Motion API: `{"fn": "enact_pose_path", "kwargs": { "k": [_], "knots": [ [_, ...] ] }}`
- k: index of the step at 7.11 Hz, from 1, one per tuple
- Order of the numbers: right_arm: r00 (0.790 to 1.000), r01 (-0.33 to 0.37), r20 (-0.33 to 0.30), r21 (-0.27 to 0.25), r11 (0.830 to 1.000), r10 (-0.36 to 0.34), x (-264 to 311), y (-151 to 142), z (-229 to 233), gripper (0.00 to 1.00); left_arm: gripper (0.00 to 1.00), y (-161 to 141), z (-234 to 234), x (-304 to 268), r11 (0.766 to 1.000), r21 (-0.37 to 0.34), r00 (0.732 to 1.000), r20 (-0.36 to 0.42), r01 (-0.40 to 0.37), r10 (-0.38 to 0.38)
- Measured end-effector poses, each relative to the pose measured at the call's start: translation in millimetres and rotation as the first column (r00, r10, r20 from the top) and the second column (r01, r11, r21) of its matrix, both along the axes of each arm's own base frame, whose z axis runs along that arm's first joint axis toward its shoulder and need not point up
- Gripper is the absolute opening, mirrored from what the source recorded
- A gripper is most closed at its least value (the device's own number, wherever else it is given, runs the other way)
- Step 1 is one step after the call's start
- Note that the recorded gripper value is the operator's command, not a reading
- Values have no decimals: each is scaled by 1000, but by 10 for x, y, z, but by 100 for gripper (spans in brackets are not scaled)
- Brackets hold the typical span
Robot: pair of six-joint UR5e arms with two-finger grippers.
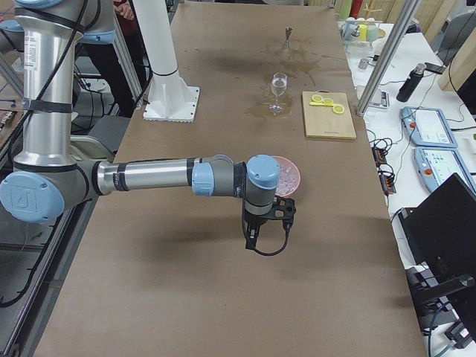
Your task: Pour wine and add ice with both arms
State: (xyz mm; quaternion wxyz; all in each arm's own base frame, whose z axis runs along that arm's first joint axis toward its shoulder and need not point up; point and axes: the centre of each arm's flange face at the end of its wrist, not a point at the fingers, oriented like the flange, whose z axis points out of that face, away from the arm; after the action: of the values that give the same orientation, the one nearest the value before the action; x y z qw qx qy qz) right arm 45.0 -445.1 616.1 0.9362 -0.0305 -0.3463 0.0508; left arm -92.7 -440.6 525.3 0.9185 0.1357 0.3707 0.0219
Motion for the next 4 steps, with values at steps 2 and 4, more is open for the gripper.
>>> {"fn": "enact_pose_path", "kwargs": {
  "k": [2, 4],
  "knots": [
    [1000, 1, 17, 14, 1000, -1, -14, -7, -84, 100, 98, 28, -19, 1, 1000, 3, 1000, 0, 0, 0],
    [1000, 2, 23, 26, 1000, -2, -22, -48, -138, 100, 98, 35, -30, 11, 1000, 1, 1000, -3, 4, -4]
  ]
}}
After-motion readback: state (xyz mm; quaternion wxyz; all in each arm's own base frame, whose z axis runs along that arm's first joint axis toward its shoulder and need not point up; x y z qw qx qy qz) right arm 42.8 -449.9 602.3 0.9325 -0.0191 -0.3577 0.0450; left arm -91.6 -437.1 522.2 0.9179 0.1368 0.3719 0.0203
